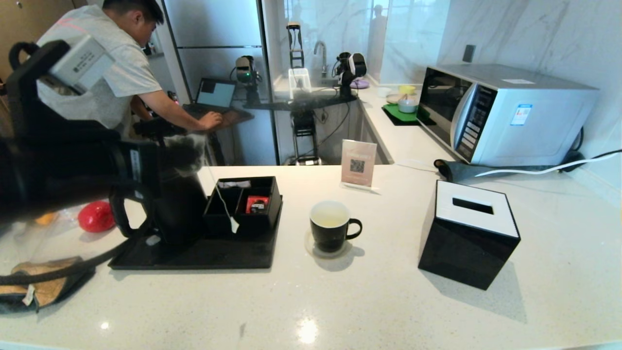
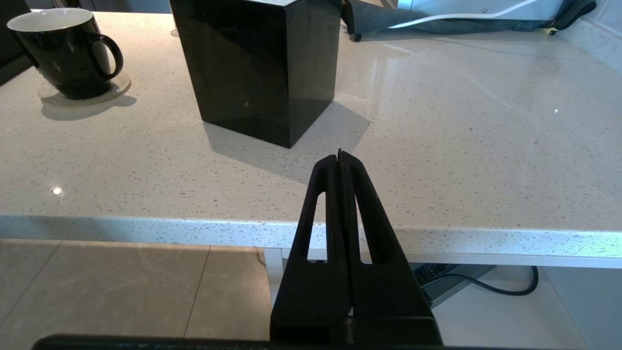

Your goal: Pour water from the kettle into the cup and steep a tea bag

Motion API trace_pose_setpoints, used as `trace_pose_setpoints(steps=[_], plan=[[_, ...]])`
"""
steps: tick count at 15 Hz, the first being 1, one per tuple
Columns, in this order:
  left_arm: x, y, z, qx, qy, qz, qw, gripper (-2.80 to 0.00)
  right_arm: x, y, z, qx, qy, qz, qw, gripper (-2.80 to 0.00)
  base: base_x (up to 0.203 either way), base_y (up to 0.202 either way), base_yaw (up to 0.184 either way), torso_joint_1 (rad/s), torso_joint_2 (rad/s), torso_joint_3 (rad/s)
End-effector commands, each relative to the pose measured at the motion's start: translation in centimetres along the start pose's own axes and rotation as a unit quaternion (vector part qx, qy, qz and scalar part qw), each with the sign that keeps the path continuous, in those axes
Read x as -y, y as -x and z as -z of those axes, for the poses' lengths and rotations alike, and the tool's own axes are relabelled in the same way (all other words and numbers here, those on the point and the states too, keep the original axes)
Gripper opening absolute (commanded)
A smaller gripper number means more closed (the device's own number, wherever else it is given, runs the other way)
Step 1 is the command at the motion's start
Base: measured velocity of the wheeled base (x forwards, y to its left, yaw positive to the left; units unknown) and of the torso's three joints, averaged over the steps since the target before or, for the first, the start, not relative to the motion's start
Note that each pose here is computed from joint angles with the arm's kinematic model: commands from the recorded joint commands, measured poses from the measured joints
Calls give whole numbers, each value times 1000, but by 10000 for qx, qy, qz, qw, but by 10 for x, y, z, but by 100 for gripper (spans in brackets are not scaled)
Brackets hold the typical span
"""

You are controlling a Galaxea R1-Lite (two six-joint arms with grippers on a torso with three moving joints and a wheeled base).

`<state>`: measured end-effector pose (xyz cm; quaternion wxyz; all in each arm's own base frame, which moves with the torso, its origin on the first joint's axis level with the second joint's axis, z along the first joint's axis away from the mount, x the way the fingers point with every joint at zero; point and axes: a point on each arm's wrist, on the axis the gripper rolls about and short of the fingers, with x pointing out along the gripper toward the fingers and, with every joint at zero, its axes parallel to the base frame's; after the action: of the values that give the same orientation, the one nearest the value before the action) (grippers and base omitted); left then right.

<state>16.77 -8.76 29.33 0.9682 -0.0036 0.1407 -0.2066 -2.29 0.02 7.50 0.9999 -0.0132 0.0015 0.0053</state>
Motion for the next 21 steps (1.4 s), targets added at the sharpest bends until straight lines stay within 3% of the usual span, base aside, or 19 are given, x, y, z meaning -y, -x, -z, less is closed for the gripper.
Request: trace_pose_setpoints(steps=[1, 7, 11, 13, 15, 18, 21], plan=[[6, 4, 0, 37, -40, 160, 9999, -280, 0, 0, 0, -7, 5, -9, 10000, -280, 0, 0, 0, 0, 0, 0], [12, -1, 0, -35, -75, 311, 9995, -280, 0, 0, 0, -8, 33, -2, 10000, -280, 0, 0, 0, 0, 0, 0], [12, 4, -3, 71, -70, 317, 9994, -280, 0, 0, 0, 7, 736, -76, 9973, -280, 0, 0, 0, 0, 0, 0], [13, 4, -3, 69, -69, 342, 9994, -280, 0, 1, -4, 101, 768, -93, 9970, -280, 0, 0, 0, 0, 0, 0], [15, 5, -4, 91, -77, 374, 9992, -280, -1, 5, -29, 333, 741, -324, 9962, -280, 0, 0, 0, 0, 0, 0], [17, 6, -3, 86, -93, 441, 9989, -280, 0, -12, -69, 72, 659, -731, 9951, -280, 0, 0, 0, 0, 0, 0], [19, 6, -3, 78, -118, 498, 9987, -280, -3, -54, -107, -105, 634, -1277, 9897, -280, 0, 0, 0, 0, 0, 0]])
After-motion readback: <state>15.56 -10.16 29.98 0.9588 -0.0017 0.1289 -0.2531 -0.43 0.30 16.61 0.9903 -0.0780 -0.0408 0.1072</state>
